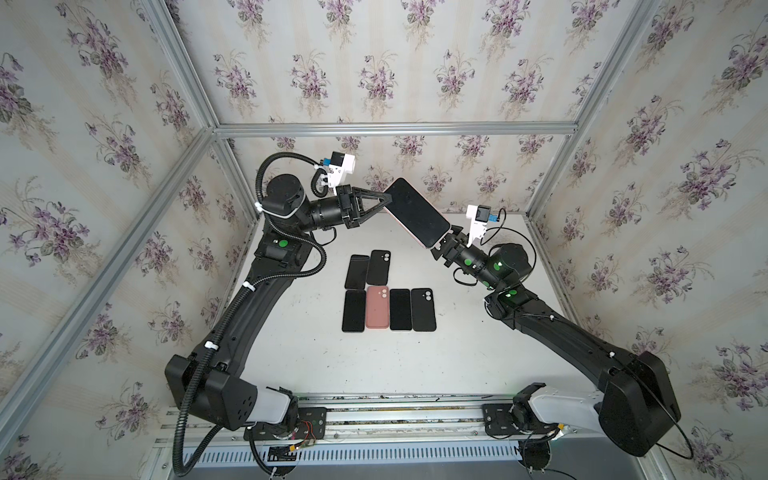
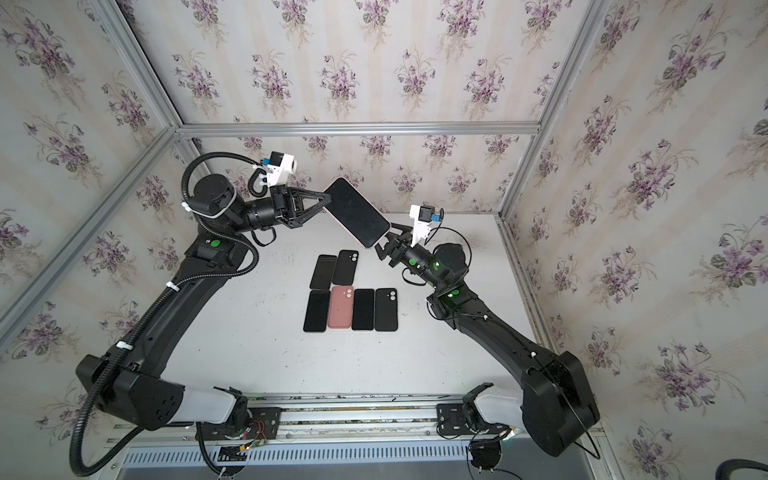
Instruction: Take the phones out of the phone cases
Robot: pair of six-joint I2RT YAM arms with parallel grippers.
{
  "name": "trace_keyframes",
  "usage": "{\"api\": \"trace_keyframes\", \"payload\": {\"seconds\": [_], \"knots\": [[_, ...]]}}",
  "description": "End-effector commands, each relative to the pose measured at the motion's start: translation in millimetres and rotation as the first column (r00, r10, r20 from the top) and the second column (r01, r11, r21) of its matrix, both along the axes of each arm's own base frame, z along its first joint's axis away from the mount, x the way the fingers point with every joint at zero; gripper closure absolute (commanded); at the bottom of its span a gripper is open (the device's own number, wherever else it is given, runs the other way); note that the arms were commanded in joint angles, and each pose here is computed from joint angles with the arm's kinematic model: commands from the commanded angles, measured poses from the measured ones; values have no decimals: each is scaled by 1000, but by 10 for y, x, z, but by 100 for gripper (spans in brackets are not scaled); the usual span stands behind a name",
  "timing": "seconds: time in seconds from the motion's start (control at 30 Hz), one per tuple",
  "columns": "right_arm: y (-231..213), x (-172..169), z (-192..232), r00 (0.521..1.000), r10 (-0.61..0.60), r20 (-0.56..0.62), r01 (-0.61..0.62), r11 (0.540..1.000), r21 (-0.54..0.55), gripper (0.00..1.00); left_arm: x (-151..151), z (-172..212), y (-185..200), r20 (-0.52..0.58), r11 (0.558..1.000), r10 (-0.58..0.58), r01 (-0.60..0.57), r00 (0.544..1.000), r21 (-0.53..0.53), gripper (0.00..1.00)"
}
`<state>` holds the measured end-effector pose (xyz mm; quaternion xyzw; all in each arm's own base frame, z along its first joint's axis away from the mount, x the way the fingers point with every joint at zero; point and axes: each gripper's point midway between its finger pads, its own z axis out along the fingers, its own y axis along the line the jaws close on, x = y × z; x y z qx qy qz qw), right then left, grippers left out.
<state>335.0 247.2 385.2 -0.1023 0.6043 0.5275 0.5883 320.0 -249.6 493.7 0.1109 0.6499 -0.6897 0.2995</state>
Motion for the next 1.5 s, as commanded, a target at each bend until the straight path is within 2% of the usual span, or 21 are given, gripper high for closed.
{"api": "trace_keyframes", "payload": {"seconds": [0.0,0.1,0.27,0.43,0.53,0.77,1.17,1.47], "knots": [[54,-185,186,994,97,53,-99,994,42,31,-4,244,37,28,996,11,-8,1000,-88,100],[101,-348,175,982,179,56,-183,981,70,31,63,335,29,6,990,7,-6,1000,-142,100],[223,-580,249,964,255,78,-259,964,61,31,194,238,11,-48,988,17,-24,999,-152,100],[131,-604,419,973,194,126,-206,974,94,29,222,153,1,-73,988,14,-25,997,-155,100],[153,-599,522,967,209,144,-225,969,106,29,217,135,-5,-75,987,11,-22,997,-157,100],[155,-510,564,967,204,150,-227,961,156,29,191,134,-10,-73,987,1,-13,997,-162,100],[196,-541,598,956,251,152,-274,949,158,29,277,56,-22,-110,985,9,-28,994,-171,100],[155,-461,553,965,221,138,-244,953,182,29,251,72,-19,-105,984,0,-19,994,-179,100]]}}
